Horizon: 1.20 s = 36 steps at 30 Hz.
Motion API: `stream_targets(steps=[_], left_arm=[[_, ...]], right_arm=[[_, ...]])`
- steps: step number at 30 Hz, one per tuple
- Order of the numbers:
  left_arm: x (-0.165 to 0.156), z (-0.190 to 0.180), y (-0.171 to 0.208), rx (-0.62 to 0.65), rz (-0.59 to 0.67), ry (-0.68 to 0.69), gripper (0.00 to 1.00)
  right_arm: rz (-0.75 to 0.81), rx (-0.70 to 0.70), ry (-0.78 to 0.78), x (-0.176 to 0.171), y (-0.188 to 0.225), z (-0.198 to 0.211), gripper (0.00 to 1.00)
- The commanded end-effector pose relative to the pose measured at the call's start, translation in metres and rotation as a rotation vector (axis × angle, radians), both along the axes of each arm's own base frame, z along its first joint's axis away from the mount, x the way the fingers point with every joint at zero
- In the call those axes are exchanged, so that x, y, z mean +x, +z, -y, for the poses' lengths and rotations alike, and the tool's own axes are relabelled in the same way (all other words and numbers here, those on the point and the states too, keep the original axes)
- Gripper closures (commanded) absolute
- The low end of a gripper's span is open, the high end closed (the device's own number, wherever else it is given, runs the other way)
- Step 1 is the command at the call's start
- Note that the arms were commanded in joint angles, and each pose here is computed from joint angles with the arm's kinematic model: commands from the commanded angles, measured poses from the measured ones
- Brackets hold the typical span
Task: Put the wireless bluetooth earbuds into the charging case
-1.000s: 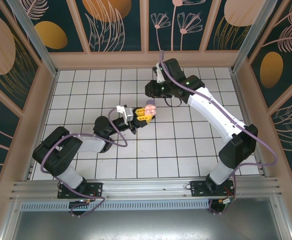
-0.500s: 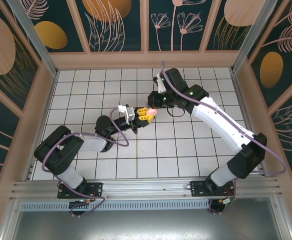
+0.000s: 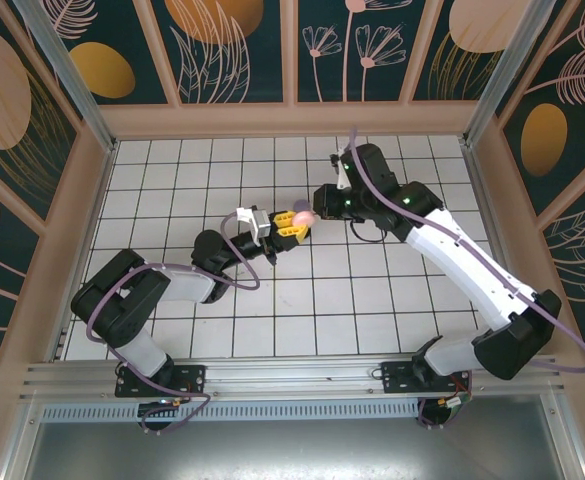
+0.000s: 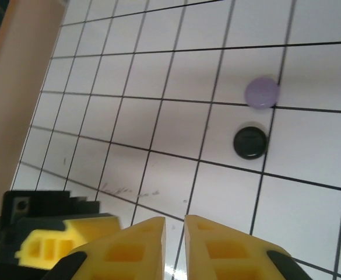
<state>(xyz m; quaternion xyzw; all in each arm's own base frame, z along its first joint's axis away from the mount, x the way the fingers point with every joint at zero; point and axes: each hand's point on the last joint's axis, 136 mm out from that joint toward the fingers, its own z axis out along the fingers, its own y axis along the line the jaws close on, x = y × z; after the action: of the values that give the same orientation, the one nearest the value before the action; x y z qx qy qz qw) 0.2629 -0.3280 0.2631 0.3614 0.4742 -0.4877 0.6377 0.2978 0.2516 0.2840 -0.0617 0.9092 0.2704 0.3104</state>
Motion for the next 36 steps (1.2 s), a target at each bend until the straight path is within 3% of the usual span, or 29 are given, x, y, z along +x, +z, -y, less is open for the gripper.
stream_targets(steps=[1, 5, 11, 14, 17, 26, 30, 36], left_arm=[[0.002, -0.004, 0.001, -0.022, -0.026, 0.016, 1.0], [0.007, -0.006, -0.01, -0.007, -0.111, 0.031, 1.0], [0.013, -0.011, -0.03, -0.006, -0.279, 0.082, 1.0], [0.016, -0.014, -0.043, -0.014, -0.391, 0.104, 1.0], [0.022, -0.012, -0.062, 0.002, -0.536, 0.116, 1.0], [0.015, -0.003, -0.09, 0.003, -0.711, 0.128, 1.0], [0.024, 0.003, -0.12, 0.049, -0.902, 0.17, 1.0], [0.028, 0.005, -0.145, 0.041, -1.034, 0.2, 1.0]], right_arm=[[0.054, 0.049, -0.107, 0.01, 0.014, 0.023, 0.81], [0.038, 0.063, -0.164, 0.014, -0.003, 0.044, 0.76], [-0.005, 0.036, -0.191, 0.006, -0.04, 0.054, 0.56], [-0.028, 0.024, -0.2, 0.002, -0.056, 0.057, 0.52], [-0.047, 0.02, -0.206, -0.003, -0.069, 0.06, 0.51], [-0.073, 0.016, -0.267, -0.007, -0.091, 0.083, 0.47], [-0.08, 0.016, -0.27, -0.007, -0.097, 0.087, 0.46], [-0.068, 0.02, -0.271, -0.003, -0.095, 0.09, 0.46]])
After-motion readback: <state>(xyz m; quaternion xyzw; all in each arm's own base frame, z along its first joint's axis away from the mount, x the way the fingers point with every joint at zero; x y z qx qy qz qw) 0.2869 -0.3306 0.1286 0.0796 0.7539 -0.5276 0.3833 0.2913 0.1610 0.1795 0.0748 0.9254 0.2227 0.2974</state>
